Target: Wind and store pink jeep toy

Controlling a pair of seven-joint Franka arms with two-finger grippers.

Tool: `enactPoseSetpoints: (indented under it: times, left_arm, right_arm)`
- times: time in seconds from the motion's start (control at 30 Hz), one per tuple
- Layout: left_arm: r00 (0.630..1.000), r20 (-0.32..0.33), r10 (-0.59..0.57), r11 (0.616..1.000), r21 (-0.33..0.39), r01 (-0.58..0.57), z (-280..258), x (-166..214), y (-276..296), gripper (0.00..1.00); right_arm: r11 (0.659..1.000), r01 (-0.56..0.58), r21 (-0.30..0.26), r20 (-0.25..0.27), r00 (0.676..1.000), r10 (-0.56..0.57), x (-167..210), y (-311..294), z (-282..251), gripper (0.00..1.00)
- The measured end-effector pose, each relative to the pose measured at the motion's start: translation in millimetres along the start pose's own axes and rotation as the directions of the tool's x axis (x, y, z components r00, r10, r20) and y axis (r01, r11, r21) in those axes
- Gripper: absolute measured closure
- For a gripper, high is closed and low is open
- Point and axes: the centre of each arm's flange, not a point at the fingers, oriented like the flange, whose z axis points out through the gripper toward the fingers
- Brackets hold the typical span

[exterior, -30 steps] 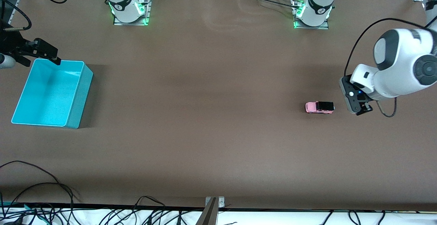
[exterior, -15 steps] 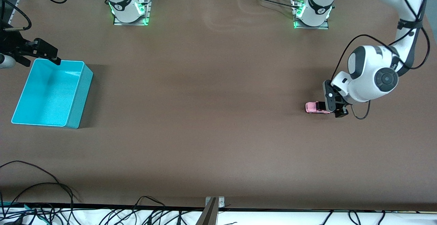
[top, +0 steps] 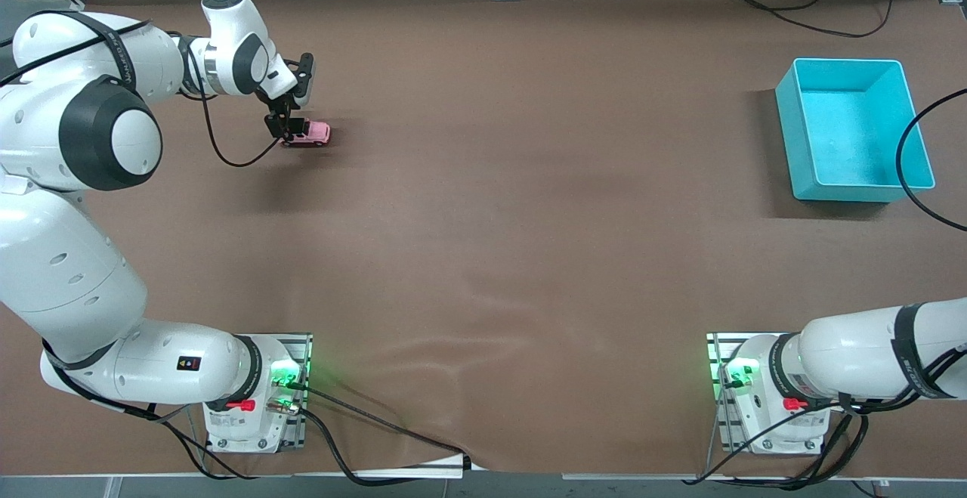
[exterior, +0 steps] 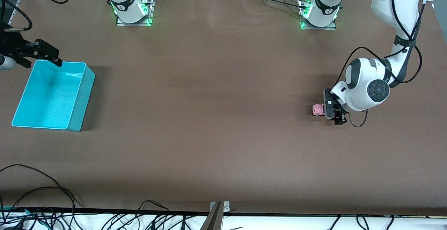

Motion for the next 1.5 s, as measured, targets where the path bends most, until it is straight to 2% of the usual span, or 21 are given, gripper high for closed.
enactPoseSetpoints:
  times: [0.33,0.4,0.53,0.57,0.67,1.27,1.5]
  left_arm:
    - [1.000,0.000,0.011,1.000,0.006,-0.011,2,2,-1,0.01]
    - [1.000,0.000,0.019,1.000,0.004,-0.019,3,3,-1,0.04]
    - [0.999,0.000,0.034,0.999,-0.002,-0.034,6,3,0,0.24]
    - [0.999,0.000,0.036,0.999,-0.004,-0.036,6,3,0,0.34]
    - [0.999,0.000,0.040,0.999,-0.007,-0.040,7,3,1,0.48]
    - [0.999,0.000,0.052,0.999,-0.008,-0.052,7,1,1,0.49]
    - [0.998,-0.002,0.058,0.998,-0.009,-0.058,7,-21,0,0.49]
  right_arm:
    - [1.000,0.000,0.000,0.000,1.000,0.000,0,0,0,0.00]
    - [1.000,0.000,0.000,0.000,1.000,0.000,0,0,0,0.00]
    - [1.000,0.000,0.000,0.000,1.000,0.000,0,0,0,0.00]
    - [1.000,0.000,0.000,0.000,1.000,0.000,0,0,0,0.00]
    - [1.000,0.000,0.000,0.000,1.000,0.000,0,0,0,0.00]
    - [1.000,0.000,0.000,0.000,1.000,0.000,0,0,0,0.00]
    - [1.000,0.000,0.000,0.000,1.000,0.000,0,0,0,0.00]
